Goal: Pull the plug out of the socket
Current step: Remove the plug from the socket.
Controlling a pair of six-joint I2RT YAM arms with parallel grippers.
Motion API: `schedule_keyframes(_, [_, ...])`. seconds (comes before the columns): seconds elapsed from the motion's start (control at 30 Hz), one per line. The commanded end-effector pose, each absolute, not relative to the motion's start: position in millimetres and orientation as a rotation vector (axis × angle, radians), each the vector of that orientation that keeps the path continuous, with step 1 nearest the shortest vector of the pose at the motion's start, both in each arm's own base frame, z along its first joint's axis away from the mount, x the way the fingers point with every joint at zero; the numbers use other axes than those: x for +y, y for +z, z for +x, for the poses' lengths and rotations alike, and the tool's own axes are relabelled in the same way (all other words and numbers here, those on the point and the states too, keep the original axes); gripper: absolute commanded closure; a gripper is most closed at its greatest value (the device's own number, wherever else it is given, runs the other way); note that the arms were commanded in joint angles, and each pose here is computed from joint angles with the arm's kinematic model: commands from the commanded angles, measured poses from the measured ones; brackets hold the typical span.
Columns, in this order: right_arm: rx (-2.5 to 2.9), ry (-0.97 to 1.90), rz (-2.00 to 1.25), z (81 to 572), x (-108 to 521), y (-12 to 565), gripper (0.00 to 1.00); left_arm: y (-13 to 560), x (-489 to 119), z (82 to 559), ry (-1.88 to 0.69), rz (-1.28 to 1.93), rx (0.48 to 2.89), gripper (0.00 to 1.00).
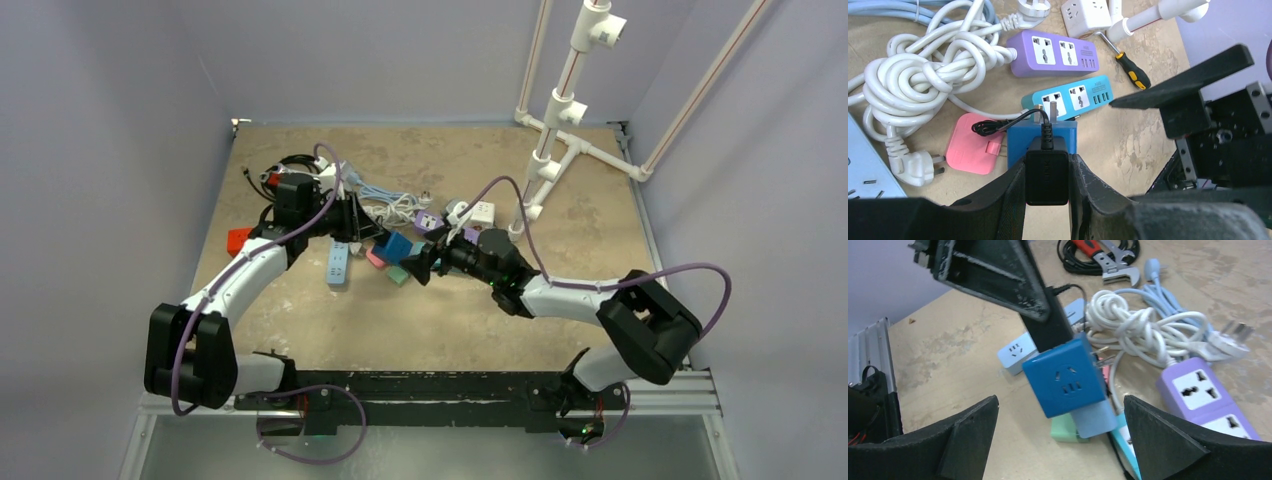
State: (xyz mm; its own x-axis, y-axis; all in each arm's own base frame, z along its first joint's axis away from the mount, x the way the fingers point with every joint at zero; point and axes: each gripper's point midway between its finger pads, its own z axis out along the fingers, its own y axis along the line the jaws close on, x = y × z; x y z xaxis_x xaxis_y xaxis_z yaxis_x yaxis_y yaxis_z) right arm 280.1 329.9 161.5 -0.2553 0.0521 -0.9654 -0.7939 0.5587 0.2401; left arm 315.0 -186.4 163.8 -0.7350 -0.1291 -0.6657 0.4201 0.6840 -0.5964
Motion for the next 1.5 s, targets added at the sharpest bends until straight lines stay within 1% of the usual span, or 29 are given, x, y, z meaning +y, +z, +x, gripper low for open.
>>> schedule_keyframes(0.0, [1.618, 0.812, -0.588, 295, 344, 170, 0.03, 174, -190, 322, -1.025, 0.225, 2.14, 1.0])
schedule_keyframes(0.1, [1.626, 0.759, -0.607, 299, 344, 166, 0.01, 172, -191, 321, -1.034, 0.23, 2.147, 1.0])
schedule_keyframes(0.3, [1.634, 0.655, -0.724, 302, 350, 155, 0.01, 175, -190, 320, -1.028, 0.26, 2.145, 1.0])
schedule_keyframes(0.53, [1.599, 0.637, -0.872, 287, 359, 149, 0.01, 177, -190, 319, -1.022, 0.27, 2.143, 1.0])
schedule_keyframes(1.0, [1.67, 0.533, -0.905, 294, 375, 125, 0.01, 176, -193, 317, -1.052, 0.283, 2.143, 1.0])
schedule_keyframes(1.27, [1.7, 0.458, -0.88, 299, 380, 118, 0.09, 176, -194, 316, -1.058, 0.285, 2.143, 1.0])
schedule_keyframes(1.47, [1.709, 0.443, -0.881, 302, 383, 114, 0.2, 175, -194, 315, -1.063, 0.286, 2.146, 1.0])
